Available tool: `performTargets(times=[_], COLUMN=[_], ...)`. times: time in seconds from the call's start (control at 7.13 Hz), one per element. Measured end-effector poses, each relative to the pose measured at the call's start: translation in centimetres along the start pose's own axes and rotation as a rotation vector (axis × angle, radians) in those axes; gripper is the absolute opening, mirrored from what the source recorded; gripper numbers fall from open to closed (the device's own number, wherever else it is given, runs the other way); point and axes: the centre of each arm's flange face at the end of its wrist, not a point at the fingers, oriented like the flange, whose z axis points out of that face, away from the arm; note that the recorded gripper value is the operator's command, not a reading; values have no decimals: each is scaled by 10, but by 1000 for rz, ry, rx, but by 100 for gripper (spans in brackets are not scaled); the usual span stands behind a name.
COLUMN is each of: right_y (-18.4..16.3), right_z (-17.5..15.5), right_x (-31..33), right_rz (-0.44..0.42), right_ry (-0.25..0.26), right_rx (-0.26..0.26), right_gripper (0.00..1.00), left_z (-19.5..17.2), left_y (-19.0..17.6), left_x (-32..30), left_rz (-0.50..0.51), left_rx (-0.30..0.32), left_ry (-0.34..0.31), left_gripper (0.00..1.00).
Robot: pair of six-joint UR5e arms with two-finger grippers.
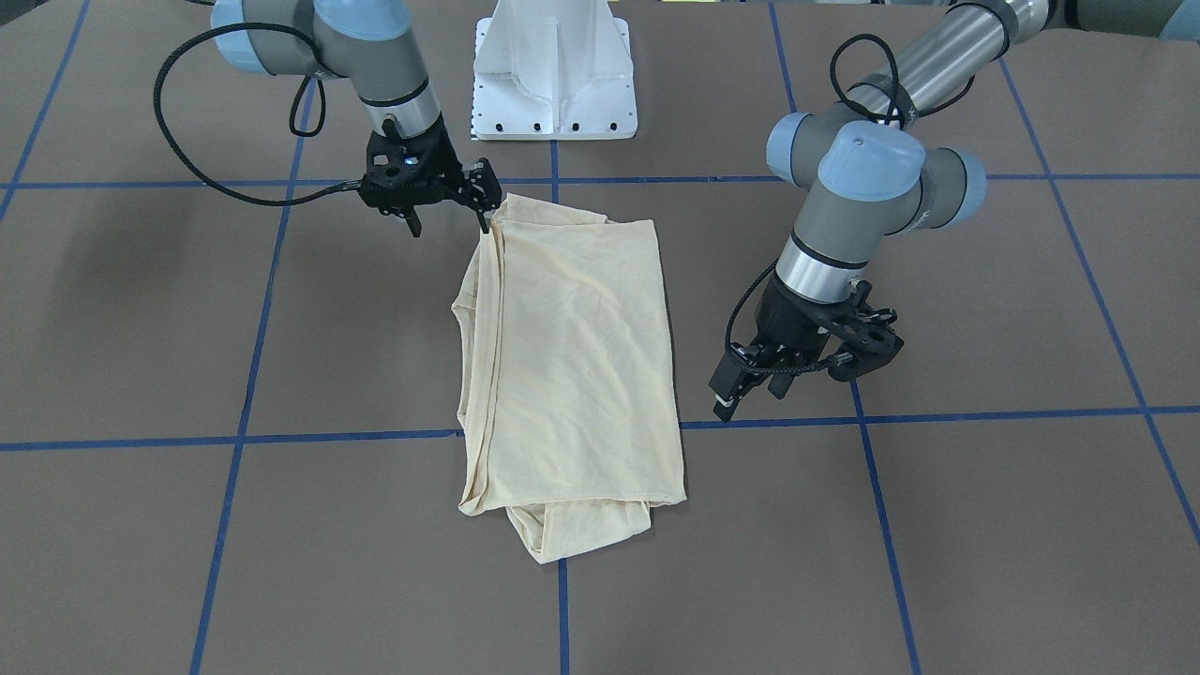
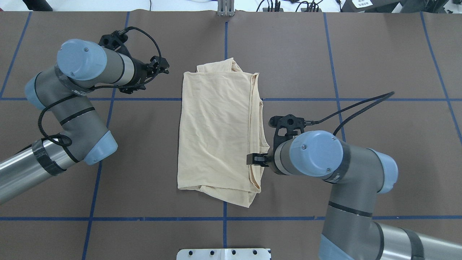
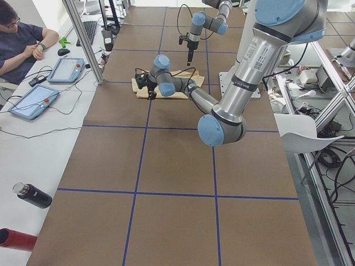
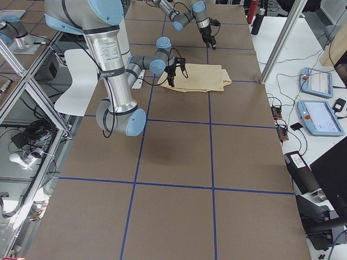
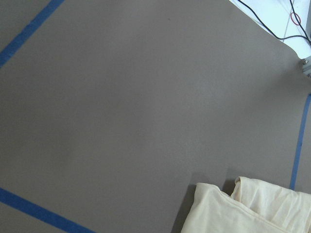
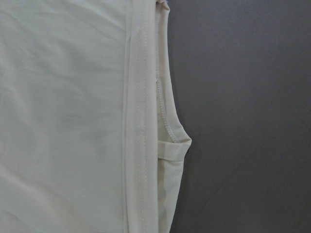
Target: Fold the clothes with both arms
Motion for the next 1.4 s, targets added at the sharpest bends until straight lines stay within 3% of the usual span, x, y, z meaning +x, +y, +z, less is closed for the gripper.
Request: performTargets(times=[0.56,0.98,1.4], right_y=[13,19,20], right_z=[52,60,62], right_x=[-21,-18,-15], right_rz=[-127,-144,-146], right_ry=[88,139,153], right_rx=[-29,-55,-61], right_gripper=[100,100,100], left_z=[-5,-1,-1], left_y=[4,5,6], left_x=[-5,-7,-7], left_rz=[8,9,10], left_rx=[-6,-9,-11], left_ry=[-8,-11,-10], left_gripper=[100,100,100])
